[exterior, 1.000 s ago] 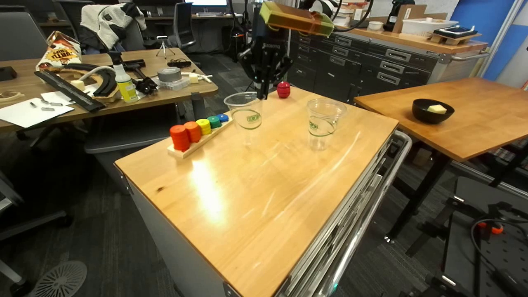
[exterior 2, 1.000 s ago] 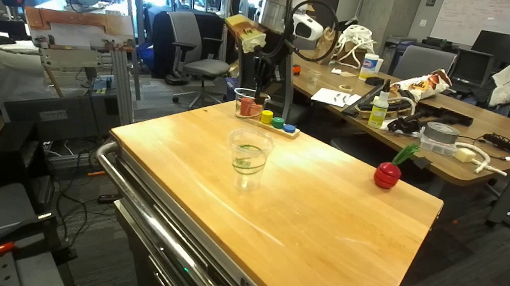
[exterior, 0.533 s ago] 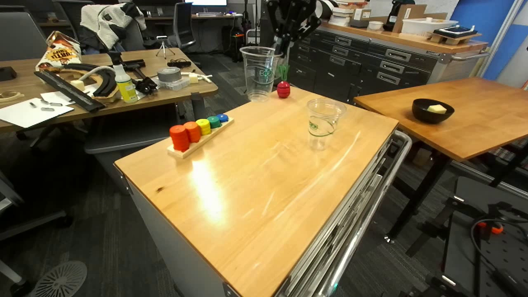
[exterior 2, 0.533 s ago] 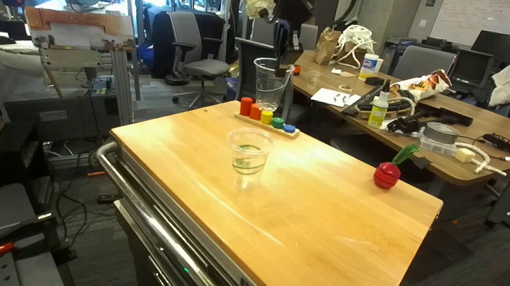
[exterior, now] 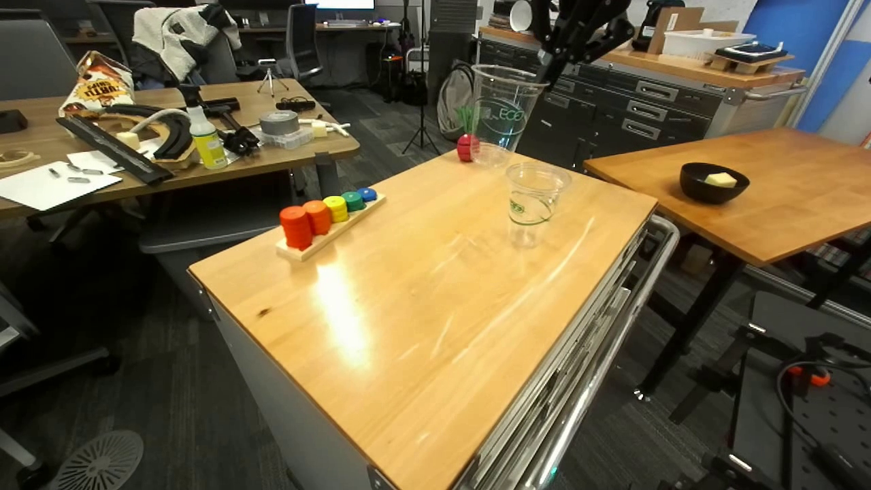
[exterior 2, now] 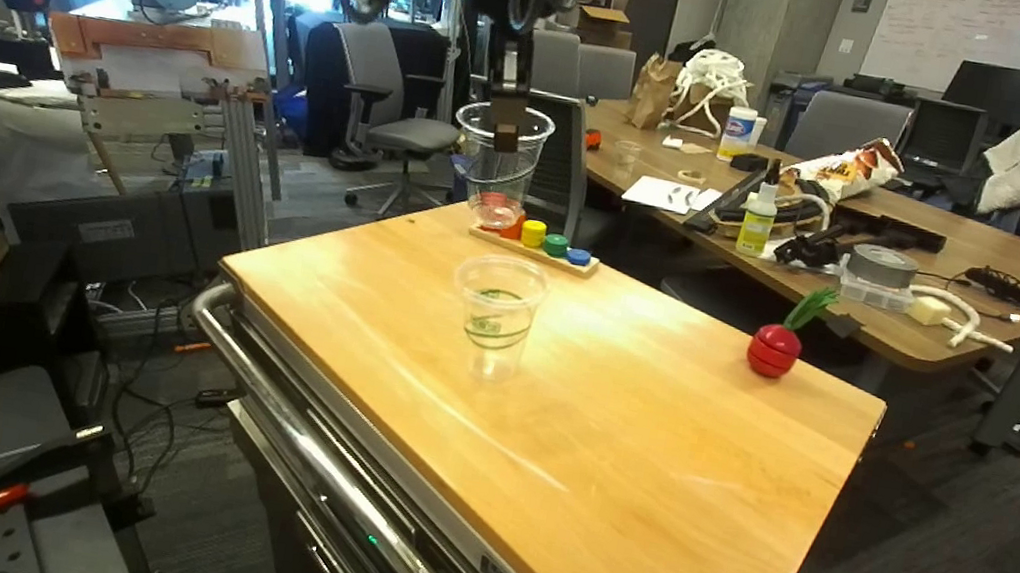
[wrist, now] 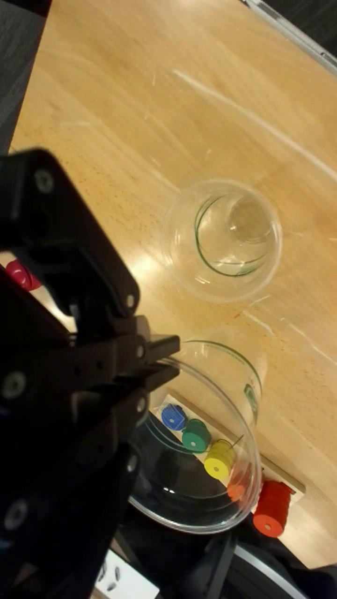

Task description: Stack the cups

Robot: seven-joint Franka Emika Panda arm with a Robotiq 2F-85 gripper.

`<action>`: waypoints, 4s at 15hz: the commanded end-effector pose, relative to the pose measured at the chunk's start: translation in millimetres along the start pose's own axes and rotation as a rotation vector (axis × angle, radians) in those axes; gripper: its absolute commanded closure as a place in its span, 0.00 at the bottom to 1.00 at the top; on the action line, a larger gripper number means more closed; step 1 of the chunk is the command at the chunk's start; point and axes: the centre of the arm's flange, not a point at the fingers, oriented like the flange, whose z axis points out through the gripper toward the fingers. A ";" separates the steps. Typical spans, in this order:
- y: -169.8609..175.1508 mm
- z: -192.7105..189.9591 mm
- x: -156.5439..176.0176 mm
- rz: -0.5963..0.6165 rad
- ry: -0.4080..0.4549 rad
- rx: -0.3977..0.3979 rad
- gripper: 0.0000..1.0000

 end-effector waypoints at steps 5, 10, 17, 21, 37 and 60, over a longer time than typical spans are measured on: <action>50.5 -29.1 -91.6 0.182 0.147 0.046 0.98; 60.6 -25.7 -84.7 0.283 0.189 0.049 0.98; 68.4 -52.2 -23.4 0.378 0.294 0.000 0.98; 52.9 -45.7 -12.0 0.324 0.233 -0.021 0.98; 32.7 13.7 12.7 0.247 -0.029 -0.173 0.98; -31.4 -12.2 -9.4 -0.215 -0.134 -0.202 0.00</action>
